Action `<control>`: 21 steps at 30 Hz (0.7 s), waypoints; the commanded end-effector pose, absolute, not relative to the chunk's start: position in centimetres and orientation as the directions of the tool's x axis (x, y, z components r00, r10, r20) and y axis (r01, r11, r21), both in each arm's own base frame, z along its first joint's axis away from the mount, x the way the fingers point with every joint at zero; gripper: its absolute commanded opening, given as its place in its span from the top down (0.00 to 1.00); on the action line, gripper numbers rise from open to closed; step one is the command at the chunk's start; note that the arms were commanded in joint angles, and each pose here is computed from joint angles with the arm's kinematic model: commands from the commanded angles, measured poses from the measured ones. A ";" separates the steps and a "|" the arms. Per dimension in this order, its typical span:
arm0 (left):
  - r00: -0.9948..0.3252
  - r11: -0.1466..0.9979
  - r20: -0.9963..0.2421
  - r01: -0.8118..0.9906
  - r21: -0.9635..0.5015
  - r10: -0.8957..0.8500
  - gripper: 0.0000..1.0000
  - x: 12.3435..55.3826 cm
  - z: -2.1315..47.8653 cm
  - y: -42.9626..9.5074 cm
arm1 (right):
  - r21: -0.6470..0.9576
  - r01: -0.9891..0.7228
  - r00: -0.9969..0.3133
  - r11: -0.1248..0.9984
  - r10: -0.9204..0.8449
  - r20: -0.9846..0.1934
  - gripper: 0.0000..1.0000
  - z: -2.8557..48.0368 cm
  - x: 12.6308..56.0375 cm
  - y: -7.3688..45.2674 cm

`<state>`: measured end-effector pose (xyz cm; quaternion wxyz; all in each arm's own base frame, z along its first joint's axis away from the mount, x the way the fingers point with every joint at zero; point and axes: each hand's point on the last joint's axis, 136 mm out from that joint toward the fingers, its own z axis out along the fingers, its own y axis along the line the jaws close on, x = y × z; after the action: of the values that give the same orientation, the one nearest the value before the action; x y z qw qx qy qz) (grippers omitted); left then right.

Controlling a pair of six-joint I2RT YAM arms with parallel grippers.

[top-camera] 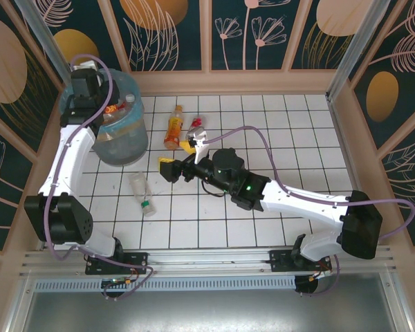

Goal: Put the plastic bottles in the bin

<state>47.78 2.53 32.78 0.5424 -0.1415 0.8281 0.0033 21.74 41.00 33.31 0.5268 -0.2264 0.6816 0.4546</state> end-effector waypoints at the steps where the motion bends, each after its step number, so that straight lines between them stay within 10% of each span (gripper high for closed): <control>1: -0.322 0.959 -0.911 -0.196 -0.203 -0.258 0.67 48.4 33.6 2.0 | 0.412 -0.784 -0.355 0.463 0.208 -0.911 0.01 34.2 21.6 41.2; 10: -0.349 0.958 -0.898 -0.192 -0.212 -0.269 0.28 47.7 32.8 1.8 | 0.427 -0.786 -0.382 0.447 0.192 -0.904 0.01 33.6 21.7 42.3; 21: -0.262 0.961 -0.931 -0.175 -0.213 -0.254 0.34 46.4 38.2 2.0 | 0.436 -0.777 -0.396 0.455 0.185 -0.899 0.01 33.0 21.9 42.6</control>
<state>47.08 1.88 34.41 0.5598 -0.1392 0.8163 -0.0285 21.92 42.26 30.91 0.4967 -0.2263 0.7024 0.4568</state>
